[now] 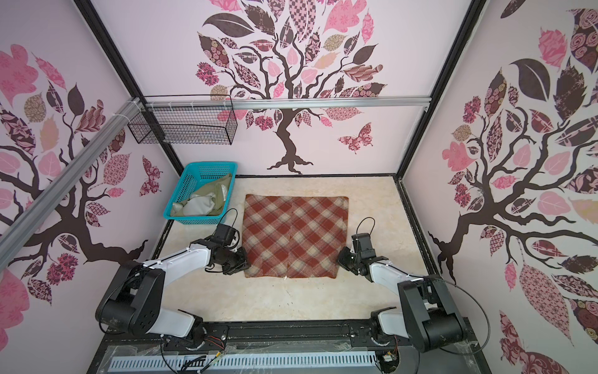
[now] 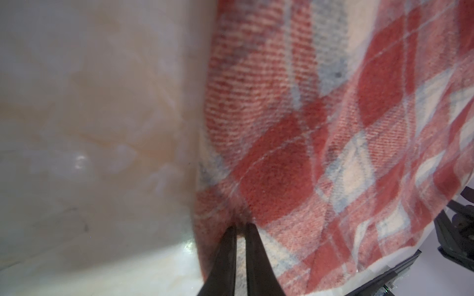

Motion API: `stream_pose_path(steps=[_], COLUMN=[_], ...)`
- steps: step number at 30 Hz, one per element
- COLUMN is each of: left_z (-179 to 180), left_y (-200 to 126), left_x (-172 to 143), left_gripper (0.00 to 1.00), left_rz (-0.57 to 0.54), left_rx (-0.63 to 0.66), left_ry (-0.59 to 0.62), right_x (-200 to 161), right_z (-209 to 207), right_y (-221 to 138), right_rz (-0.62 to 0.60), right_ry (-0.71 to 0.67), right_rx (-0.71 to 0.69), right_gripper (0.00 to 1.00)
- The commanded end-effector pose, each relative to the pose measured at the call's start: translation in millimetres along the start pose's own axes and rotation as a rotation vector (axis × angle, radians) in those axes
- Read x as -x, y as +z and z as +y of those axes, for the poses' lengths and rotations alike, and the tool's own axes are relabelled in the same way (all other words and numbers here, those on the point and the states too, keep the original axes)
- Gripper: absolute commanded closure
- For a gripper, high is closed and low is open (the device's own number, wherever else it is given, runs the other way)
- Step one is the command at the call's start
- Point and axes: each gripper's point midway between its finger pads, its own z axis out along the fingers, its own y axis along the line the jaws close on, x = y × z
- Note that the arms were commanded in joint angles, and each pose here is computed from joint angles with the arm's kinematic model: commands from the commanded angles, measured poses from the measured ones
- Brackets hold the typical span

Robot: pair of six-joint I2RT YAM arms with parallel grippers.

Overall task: Fold and stack skirts
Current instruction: Rotate the skirt at the center of the table.

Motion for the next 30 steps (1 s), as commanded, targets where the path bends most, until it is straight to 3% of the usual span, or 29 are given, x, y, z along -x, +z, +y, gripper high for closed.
stream_pose_path(steps=[1,7,11,13,22,26,30], left_z=[6,-36,-74,-90,-163,-187,-188], left_y=[17,45,62,71,107,95,64], left_x=[-19,-45,-53,-58,-79,-70,-53], left_gripper=[0.87,0.89,0.9,0.9,0.92,0.93,0.92], left_rz=[0.064,0.122,0.135,0.143,0.163,0.123,0.069], left_rx=[0.042,0.04,0.013,0.001,-0.122,-0.185,-0.231], left_ry=[0.032,0.138,0.213,0.249,0.357,0.39,0.357], right_x=[30,86,107,110,66,38,16], right_z=[-18,13,45,54,54,49,61], right_y=[16,42,23,7,-59,-64,-67], right_rz=[-0.035,-0.052,-0.116,-0.139,-0.151,-0.094,-0.082], right_ry=[0.078,0.063,0.032,0.002,-0.085,-0.114,-0.264], right_rx=[-0.063,-0.019,0.054,0.065,0.094,0.122,0.082], right_gripper=[1.0,1.0,0.99,0.89,0.71,0.68,0.66])
